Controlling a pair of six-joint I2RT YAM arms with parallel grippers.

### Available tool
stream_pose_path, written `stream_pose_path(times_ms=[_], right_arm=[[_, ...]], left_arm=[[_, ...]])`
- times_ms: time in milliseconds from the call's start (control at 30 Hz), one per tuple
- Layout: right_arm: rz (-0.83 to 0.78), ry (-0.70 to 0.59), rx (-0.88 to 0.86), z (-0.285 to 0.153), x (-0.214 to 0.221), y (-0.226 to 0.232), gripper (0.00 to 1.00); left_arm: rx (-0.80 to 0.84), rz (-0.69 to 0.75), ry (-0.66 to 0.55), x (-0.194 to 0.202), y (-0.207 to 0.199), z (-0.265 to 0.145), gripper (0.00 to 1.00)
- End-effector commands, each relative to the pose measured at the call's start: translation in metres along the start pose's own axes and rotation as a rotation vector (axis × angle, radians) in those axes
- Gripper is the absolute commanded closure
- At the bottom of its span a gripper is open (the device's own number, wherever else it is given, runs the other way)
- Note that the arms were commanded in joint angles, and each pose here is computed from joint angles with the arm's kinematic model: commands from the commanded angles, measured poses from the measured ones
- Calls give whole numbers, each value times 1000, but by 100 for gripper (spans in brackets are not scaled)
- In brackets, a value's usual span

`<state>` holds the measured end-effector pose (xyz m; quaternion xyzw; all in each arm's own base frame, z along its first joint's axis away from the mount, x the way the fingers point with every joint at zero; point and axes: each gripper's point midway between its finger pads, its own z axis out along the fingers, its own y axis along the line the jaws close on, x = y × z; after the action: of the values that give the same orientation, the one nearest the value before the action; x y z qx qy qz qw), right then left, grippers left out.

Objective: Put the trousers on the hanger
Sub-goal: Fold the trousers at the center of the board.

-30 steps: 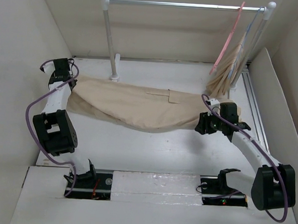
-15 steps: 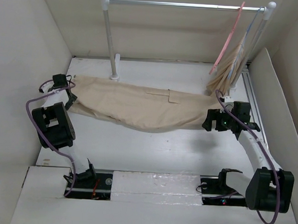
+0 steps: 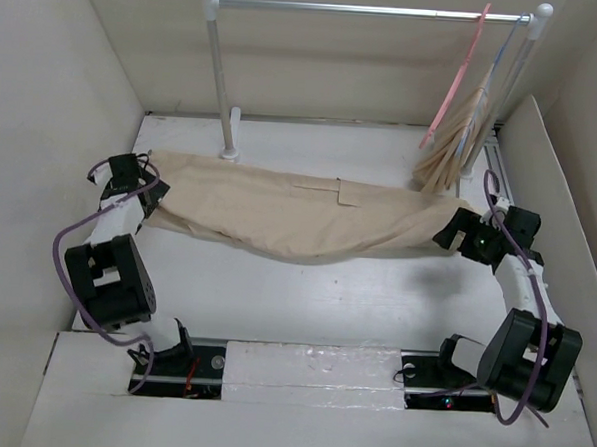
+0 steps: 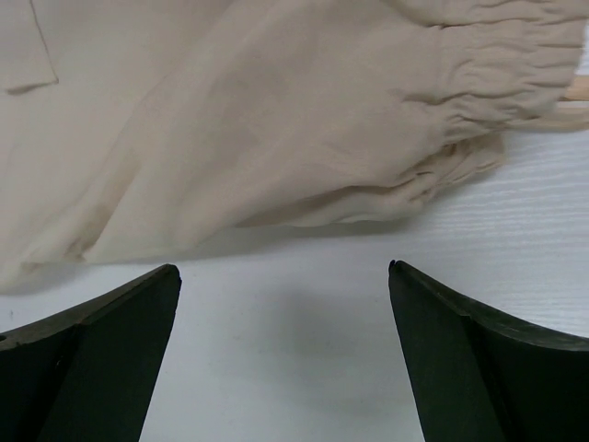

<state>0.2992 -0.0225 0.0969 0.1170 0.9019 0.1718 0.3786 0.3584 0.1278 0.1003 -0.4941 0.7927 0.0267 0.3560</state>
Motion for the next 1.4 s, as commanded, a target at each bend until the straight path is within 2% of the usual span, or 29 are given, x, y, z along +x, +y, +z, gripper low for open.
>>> stream_pose_path(times_ms=[0, 133, 267, 367, 433, 467, 500, 533, 567, 600, 667, 733, 767, 1000, 1167, 1200, 1233, 1267, 1300, 1333, 1367], right_arm=[[78, -72, 18, -1, -14, -15, 0], [183, -55, 3, 14, -2, -35, 0], [206, -76, 1, 33, -12, -46, 0], [249, -114, -8, 47, -17, -52, 0], [260, -115, 3, 53, -16, -57, 1], [262, -122, 16, 55, -16, -61, 10], [278, -107, 29, 59, -11, -65, 16], [287, -99, 50, 62, -5, -70, 23], [287, -104, 56, 64, -4, -72, 45], [297, -87, 60, 67, 2, -74, 57], [314, -69, 70, 66, 13, -79, 90], [319, -72, 83, 59, 16, -84, 100], [330, -31, 94, 54, 28, -82, 100], [271, -54, 232, -20, 33, -98, 100], [269, -57, 253, -40, 39, -93, 100], [265, -54, 239, -40, 41, -91, 95], [264, -44, 213, -39, 43, -86, 81], [238, -26, 213, -41, 43, -86, 48], [231, -14, 214, -42, 41, -87, 29], [215, -3, 210, -43, 39, -84, 13], [205, 2, 203, -45, 31, -79, 0]], left_arm=[[-40, 11, 87, 18, 4, 19, 1], [-84, 14, 108, 21, 9, 41, 1], [-105, 6, 136, 25, 11, 59, 2], [-125, -2, 158, 34, 15, 67, 11], [-137, -3, 162, 38, 20, 70, 29], [-143, 0, 158, 39, 22, 70, 36], [-152, 3, 154, 39, 24, 70, 54], [-172, -2, 156, 40, 32, 71, 61], [-183, 8, 149, 38, 35, 70, 69], [-187, 13, 150, 39, 36, 70, 85], [-224, 32, 126, 31, 46, 68, 100], [-238, 49, 111, 29, 51, 62, 100], [-257, 56, 90, 25, 56, 59, 100], [-444, 99, 23, 25, 107, 20, 100], [-519, 81, 20, 41, 136, -5, 100], [-502, 82, 34, 44, 134, -7, 99], [-482, 84, 32, 41, 131, -12, 92], [-482, 64, 24, 38, 129, -16, 82], [-471, 60, 19, 34, 125, -19, 50], [-455, 47, -1, 23, 118, -27, 35], [-444, 2, -3, 21, 113, -31, 25]])
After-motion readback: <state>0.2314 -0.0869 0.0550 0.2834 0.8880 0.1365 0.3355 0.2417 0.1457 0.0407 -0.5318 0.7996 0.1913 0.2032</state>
